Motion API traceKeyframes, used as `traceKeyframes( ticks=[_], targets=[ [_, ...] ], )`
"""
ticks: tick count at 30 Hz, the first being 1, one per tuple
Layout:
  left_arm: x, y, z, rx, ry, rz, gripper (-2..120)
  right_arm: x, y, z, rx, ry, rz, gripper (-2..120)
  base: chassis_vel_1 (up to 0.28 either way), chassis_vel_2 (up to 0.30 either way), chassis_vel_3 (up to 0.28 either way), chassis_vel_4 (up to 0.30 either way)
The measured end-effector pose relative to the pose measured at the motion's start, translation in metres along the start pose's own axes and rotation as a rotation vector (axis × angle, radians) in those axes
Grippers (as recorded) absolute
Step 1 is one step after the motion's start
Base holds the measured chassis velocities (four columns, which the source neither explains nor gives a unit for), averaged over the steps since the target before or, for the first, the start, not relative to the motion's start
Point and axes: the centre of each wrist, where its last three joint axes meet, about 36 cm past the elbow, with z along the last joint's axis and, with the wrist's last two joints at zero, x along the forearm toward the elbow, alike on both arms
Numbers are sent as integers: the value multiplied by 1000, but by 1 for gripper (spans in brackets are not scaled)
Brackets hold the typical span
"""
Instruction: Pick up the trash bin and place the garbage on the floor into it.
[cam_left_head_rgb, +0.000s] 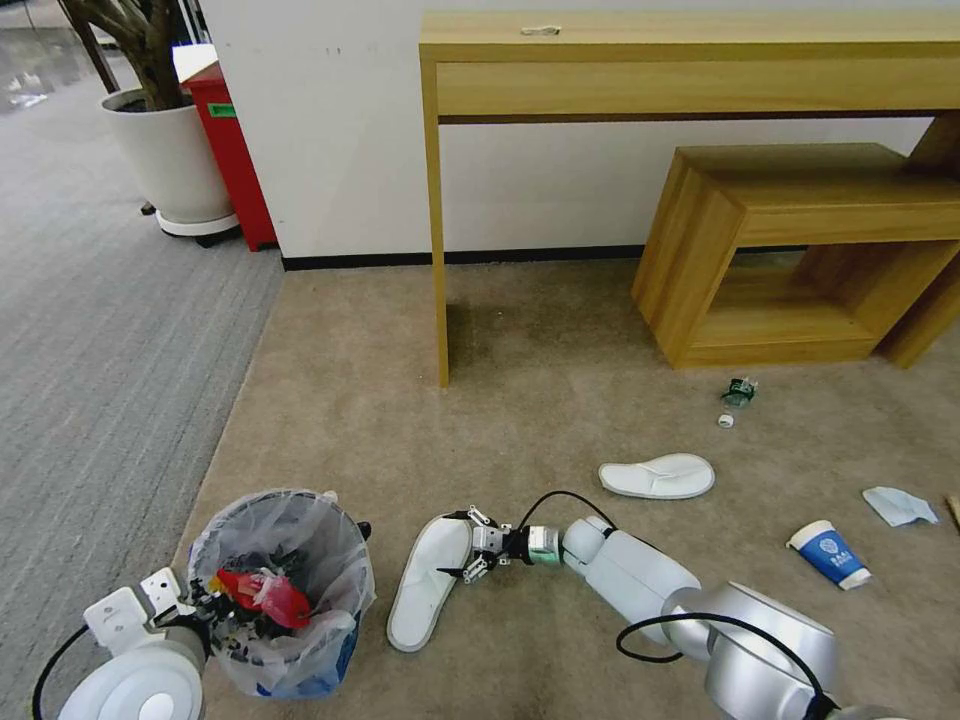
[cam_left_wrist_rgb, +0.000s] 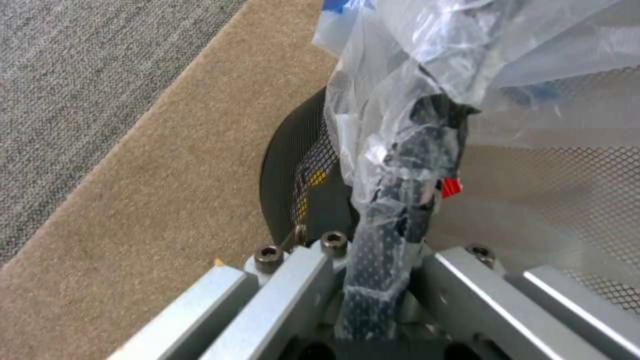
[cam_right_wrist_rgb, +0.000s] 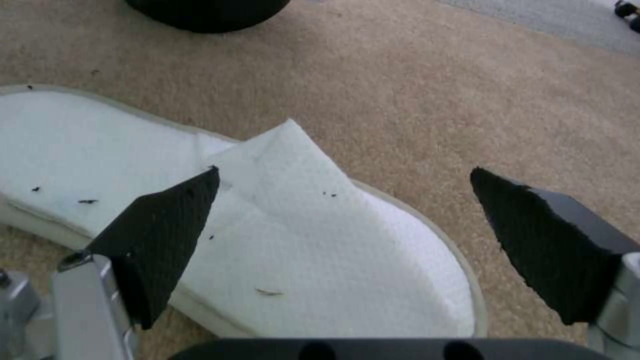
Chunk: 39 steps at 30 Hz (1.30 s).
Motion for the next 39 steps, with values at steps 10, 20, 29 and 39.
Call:
traceKeyframes(
  ticks=[10, 20, 29, 39],
  targets=[
    [2, 0, -1, -3, -3, 5, 0, -9, 1, -3, 0, 1, -16, 97, 0, 0, 0, 0],
    [5, 0, -1, 0, -5, 10, 0, -28, 6, -9, -3, -8, -36, 96, 0, 0, 0, 0],
    [10, -1, -2, 4, -12, 16, 0, -34, 11, -9, -7, -4, -53, 88, 0, 0, 0, 0],
    [11, -2, 0, 7, -15, 16, 0, -28, 31, 2, -35, 12, -69, 80, 0, 0, 0, 0]
  ],
)
